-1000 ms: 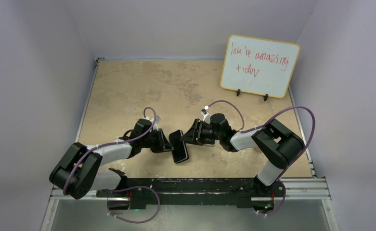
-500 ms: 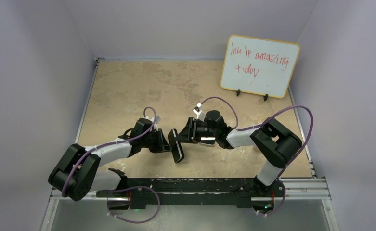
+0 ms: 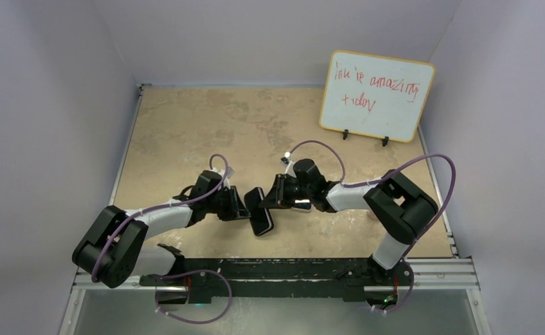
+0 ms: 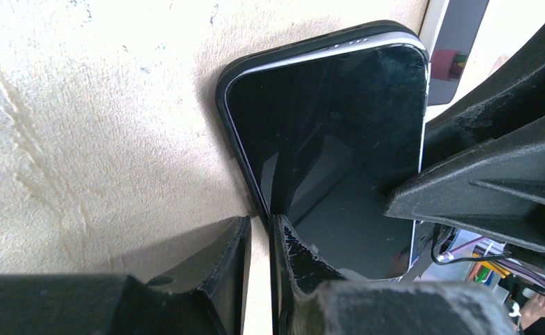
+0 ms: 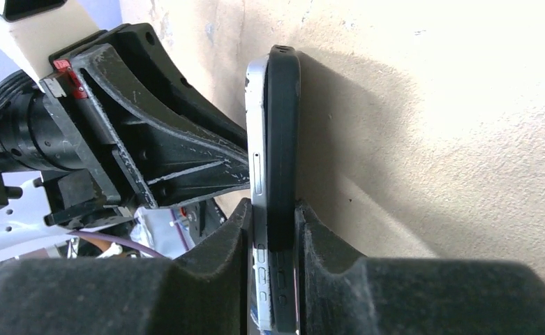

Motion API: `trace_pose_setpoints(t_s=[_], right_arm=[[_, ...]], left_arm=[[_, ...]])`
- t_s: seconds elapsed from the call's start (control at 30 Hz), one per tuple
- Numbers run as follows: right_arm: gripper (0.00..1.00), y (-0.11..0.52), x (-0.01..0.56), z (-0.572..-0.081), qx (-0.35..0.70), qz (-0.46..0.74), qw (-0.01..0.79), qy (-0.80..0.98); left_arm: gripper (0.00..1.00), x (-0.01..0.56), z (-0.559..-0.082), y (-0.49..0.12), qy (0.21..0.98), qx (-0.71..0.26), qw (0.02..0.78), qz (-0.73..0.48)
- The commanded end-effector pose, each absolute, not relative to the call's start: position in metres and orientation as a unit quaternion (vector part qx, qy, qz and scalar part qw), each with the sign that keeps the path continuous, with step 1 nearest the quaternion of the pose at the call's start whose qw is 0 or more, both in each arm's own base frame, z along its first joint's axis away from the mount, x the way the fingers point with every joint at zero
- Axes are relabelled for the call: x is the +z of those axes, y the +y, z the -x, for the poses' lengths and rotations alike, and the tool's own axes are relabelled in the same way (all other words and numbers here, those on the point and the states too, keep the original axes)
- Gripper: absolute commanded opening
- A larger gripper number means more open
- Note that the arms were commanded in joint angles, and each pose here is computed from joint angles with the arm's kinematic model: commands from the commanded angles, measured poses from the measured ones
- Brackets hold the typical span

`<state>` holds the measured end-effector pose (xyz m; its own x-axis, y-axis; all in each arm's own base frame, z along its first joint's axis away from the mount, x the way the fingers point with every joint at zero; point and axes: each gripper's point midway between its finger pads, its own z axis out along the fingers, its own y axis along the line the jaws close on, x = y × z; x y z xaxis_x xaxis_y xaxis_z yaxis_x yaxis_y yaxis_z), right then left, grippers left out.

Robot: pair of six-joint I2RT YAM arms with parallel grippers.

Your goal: Put the phone into the phone case

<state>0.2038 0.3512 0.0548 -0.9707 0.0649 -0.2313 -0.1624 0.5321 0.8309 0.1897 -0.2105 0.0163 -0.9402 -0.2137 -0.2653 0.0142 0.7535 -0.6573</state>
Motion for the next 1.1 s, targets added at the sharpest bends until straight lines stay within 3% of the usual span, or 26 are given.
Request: trace_pose_setpoints(t_s=[0.0,0.1,0.3,0.4,0.47,0.5,0.63,0.7,0.87,1.07], right_arm=[[0.15,0.359,0.067,-0.207,0.484,0.049,0.133,0.863],[0.0,0.358,0.064,-0.207,0.479,0.047,0.134,0.866],[0.0,0.357,0.062,-0.209,0.459,0.051,0.139,0.876],[0.2,0.356,0.062,-0.21,0.451,0.049,0.14,0.88],[0.24,0.355,0.061,-0.211,0.446,0.047,0.14,0.883],[0.22,0.354,0.06,-0.211,0.444,0.047,0.141,0.883],[0.0,0.353,0.062,-0.21,0.446,0.05,0.142,0.882],[0.0,0.351,0.072,-0.207,0.453,0.047,0.149,0.878],[0.0,0.339,0.12,-0.215,0.485,0.034,0.204,0.85],[0.0,0.32,0.175,-0.214,0.538,0.008,0.26,0.802]], left_arm=[[0.19,0.02,-0.201,-0.216,0.918,-0.348,0.185,0.044],[0.19,0.02,-0.201,-0.215,0.918,-0.347,0.185,0.044],[0.19,0.019,-0.201,-0.215,0.919,-0.345,0.184,0.044],[0.19,0.019,-0.201,-0.215,0.919,-0.346,0.184,0.044],[0.2,0.02,-0.201,-0.216,0.919,-0.347,0.184,0.043],[0.2,0.02,-0.201,-0.216,0.918,-0.348,0.183,0.043],[0.23,0.026,-0.2,-0.217,0.916,-0.354,0.184,0.039],[0.32,0.035,-0.202,-0.218,0.915,-0.356,0.188,0.034],[0.67,0.09,-0.205,-0.23,0.88,-0.422,0.219,0.019],[0.78,0.149,-0.201,-0.24,0.827,-0.501,0.256,0.003]])
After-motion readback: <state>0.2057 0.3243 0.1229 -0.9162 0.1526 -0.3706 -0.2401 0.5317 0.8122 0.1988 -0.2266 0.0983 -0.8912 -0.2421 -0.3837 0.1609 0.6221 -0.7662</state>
